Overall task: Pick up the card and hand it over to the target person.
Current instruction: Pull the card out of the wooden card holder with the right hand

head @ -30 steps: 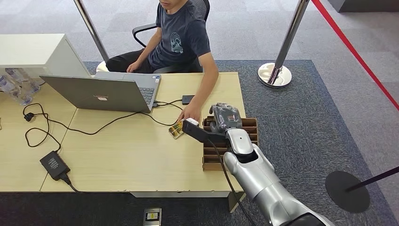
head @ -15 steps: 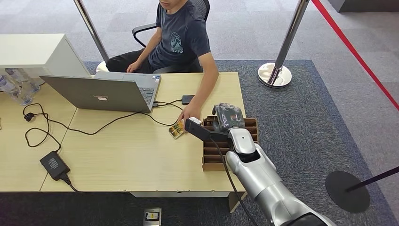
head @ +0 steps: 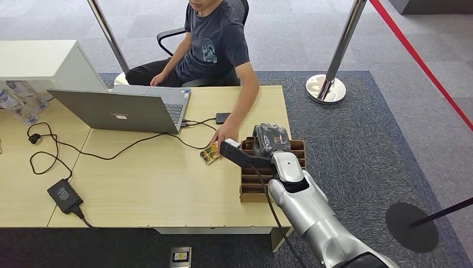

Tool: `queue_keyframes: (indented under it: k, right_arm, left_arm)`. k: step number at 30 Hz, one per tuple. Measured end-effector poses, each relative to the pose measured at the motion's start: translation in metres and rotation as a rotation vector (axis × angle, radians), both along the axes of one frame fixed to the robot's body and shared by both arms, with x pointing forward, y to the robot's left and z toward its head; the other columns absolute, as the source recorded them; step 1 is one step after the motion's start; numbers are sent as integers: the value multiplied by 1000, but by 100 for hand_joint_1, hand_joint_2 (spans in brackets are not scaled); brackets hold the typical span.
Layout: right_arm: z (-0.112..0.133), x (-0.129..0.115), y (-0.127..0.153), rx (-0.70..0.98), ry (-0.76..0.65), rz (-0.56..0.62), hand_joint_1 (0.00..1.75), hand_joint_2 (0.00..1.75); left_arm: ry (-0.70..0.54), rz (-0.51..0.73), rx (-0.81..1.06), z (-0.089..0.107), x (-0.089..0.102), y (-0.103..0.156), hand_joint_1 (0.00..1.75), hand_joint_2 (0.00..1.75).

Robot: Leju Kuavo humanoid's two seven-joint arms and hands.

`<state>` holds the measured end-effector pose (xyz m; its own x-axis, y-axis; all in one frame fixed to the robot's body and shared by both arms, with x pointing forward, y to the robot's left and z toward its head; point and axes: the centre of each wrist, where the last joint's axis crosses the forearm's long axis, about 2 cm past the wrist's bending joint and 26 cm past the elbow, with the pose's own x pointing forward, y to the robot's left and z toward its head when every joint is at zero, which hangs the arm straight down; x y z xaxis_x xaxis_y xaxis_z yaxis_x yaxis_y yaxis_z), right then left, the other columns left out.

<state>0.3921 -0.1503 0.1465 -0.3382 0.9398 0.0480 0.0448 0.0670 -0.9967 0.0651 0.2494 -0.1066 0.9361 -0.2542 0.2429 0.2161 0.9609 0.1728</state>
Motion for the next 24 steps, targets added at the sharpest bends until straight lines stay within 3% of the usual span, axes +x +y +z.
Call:
queue_keyframes:
  k: [24]
  right_arm:
    - [1,-1,-1,0,-12,-4,120,175]
  left_arm:
    - [-7,-9,-3,0,2,-1,0,0]
